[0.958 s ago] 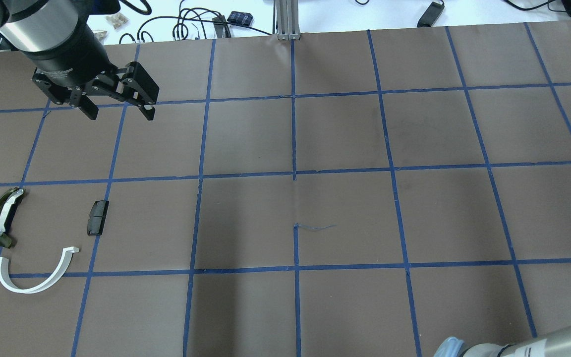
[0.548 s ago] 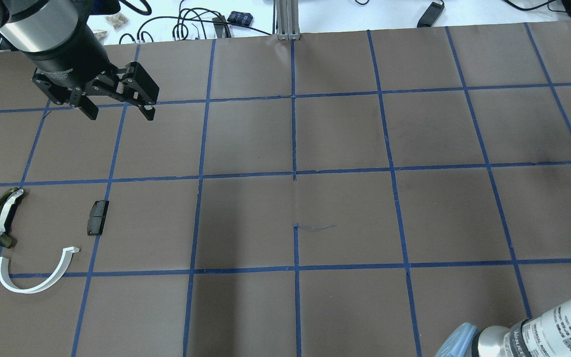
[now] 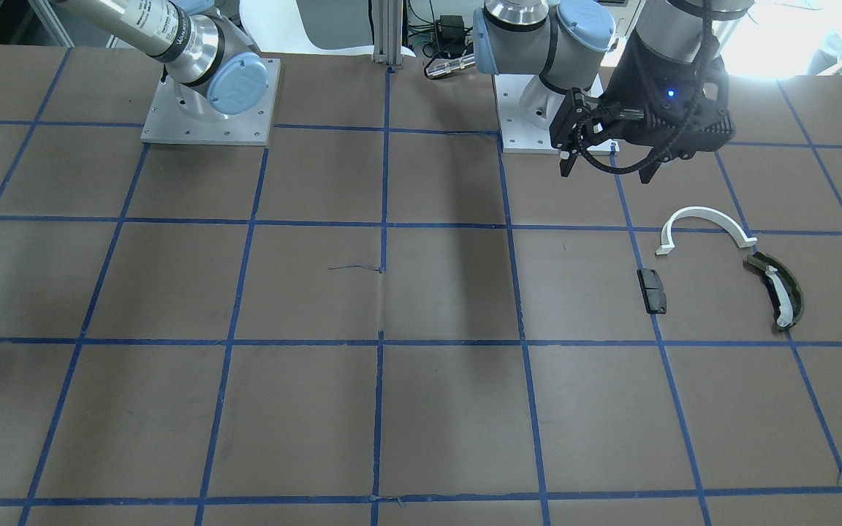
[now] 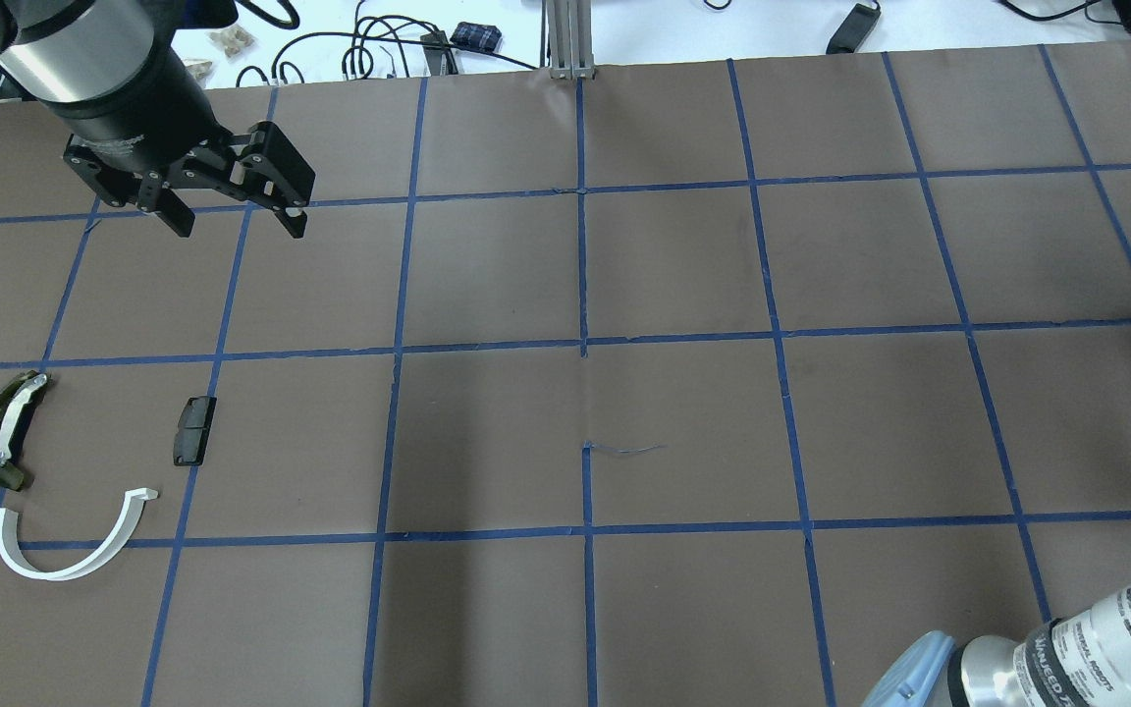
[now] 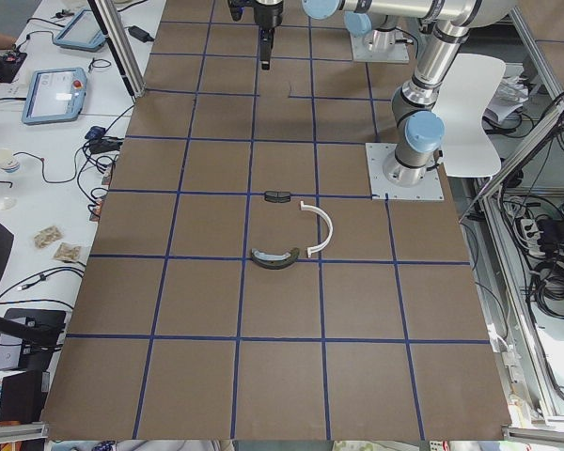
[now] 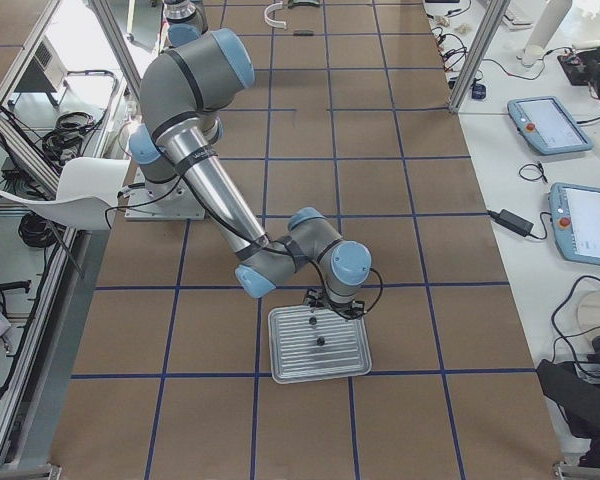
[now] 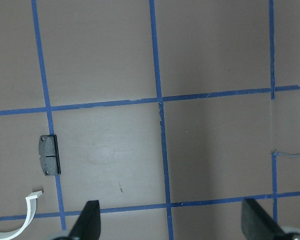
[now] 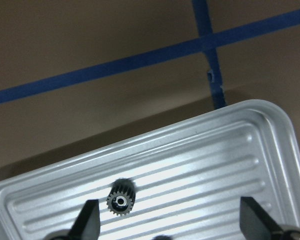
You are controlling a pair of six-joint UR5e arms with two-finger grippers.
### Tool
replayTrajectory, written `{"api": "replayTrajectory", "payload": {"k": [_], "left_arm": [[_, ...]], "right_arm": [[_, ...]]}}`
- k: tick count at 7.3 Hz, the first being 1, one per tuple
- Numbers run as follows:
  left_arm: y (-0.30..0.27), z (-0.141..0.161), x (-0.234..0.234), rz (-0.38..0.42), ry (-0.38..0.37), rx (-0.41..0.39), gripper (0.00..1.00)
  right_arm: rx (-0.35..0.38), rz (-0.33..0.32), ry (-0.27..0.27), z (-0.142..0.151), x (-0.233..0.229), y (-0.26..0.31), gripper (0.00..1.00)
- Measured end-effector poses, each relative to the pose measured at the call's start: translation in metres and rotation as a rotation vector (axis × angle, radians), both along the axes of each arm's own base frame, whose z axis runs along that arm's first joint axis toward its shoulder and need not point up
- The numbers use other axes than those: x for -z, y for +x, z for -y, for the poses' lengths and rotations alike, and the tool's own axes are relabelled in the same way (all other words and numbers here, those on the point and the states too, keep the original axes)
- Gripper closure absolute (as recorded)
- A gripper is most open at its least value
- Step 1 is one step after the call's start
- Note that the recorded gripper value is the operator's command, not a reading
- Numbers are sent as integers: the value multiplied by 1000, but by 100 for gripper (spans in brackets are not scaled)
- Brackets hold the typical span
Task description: Place bearing gear from tray to pile
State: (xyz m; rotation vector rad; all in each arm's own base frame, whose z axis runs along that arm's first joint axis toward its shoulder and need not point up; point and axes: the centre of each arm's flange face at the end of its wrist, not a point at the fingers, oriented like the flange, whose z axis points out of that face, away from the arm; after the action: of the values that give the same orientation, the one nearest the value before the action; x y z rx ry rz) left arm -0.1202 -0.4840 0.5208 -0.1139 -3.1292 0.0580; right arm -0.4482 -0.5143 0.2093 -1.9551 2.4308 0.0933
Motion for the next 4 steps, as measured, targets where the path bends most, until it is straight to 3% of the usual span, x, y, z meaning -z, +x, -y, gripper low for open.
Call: {"api": "replayTrajectory", "payload": {"k": [2, 4], "left_arm": [[0, 0, 0, 0, -1, -1, 0], [0, 0, -1, 0, -2, -1, 0]], "right_arm": [[11, -3, -6, -16, 11, -11, 10], [103, -14, -20, -30, 25, -9, 11]]}}
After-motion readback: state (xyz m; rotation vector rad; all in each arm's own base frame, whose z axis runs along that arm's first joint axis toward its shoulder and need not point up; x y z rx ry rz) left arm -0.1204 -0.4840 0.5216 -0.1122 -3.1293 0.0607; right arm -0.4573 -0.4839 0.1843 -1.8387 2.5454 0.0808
